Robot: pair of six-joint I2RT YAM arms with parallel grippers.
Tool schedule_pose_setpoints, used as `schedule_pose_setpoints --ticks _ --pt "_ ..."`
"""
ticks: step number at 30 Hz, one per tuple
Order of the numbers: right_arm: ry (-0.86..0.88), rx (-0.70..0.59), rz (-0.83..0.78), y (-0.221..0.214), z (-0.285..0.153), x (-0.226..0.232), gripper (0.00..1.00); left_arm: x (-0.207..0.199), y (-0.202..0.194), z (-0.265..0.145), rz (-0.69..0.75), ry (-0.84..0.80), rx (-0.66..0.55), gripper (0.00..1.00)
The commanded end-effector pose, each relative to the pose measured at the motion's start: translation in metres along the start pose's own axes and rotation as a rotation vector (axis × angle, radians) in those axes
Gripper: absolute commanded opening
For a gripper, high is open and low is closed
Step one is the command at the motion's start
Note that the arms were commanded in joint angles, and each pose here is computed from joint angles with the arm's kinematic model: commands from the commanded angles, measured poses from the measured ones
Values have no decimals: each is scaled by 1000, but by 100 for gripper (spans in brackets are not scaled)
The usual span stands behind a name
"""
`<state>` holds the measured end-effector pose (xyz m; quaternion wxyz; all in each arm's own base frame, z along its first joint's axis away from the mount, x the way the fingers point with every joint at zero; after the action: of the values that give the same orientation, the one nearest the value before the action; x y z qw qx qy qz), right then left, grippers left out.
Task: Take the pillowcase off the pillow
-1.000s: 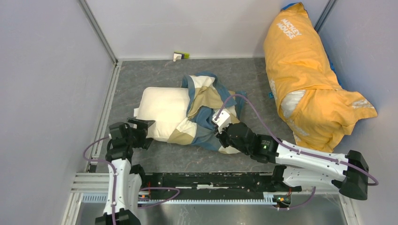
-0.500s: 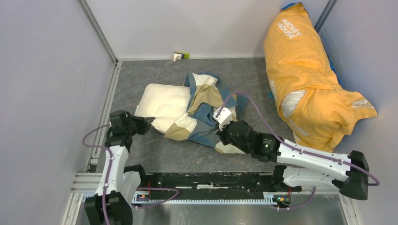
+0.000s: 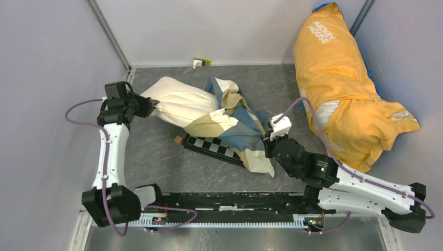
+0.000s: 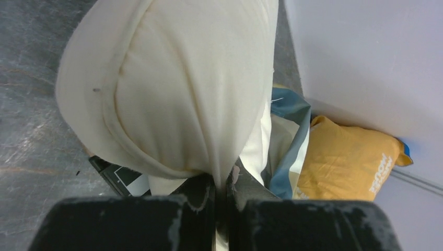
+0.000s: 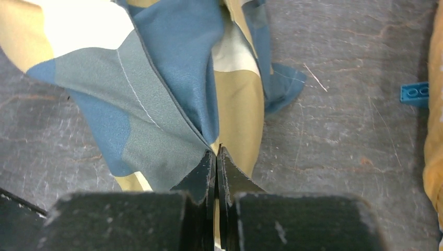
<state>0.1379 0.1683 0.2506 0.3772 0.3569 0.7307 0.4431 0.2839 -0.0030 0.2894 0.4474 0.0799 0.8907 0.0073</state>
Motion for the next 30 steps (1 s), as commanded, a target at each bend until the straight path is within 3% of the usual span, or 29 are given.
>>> schedule_pose_setpoints --ticks 1,4,10,12,13,14,15,17,20,27,30 --pt "-375 40 8 -11 -33 -64 0 -36 93 -9 -19 -59 -453 2" --pt "-410 -45 73 1 -48 -80 0 -37 103 -13 -42 -65 -460 2" --pt "-275 -116 8 25 -52 -76 2 -39 102 -19 -38 -92 -467 2" --pt "-148 -109 -73 31 -45 -61 28 -42 95 -17 -50 -132 -405 2" --pt "-21 -111 -139 33 -40 -45 45 -43 91 -16 -62 -152 -371 2" --pt "83 -114 -190 32 -35 -30 69 -43 87 -15 -72 -172 -338 2" --pt "170 -108 -228 29 -27 -15 81 -43 84 -14 -85 -186 -317 2" --pt "262 -85 -289 21 -14 5 92 -43 81 -15 -88 -208 -298 2" --pt "294 -66 -382 10 8 22 98 -43 82 -19 -75 -197 -322 2" --pt "156 69 -561 -13 67 40 98 -43 84 -21 -53 -175 -331 2" --pt "161 134 -541 -16 96 34 98 -42 84 -20 -41 -172 -330 2"
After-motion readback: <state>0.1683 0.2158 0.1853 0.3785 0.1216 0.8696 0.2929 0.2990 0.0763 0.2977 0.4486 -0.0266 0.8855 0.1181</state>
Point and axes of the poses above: each gripper's point midway between its finger pads, its own z axis out along the fingers, its own x axis along the line the jaws close on, y = z × x, the point moved 7 cm from there along -z, back along the fingers, and after that the axes turned 15 degrees about -z, right-handed, at the moved point
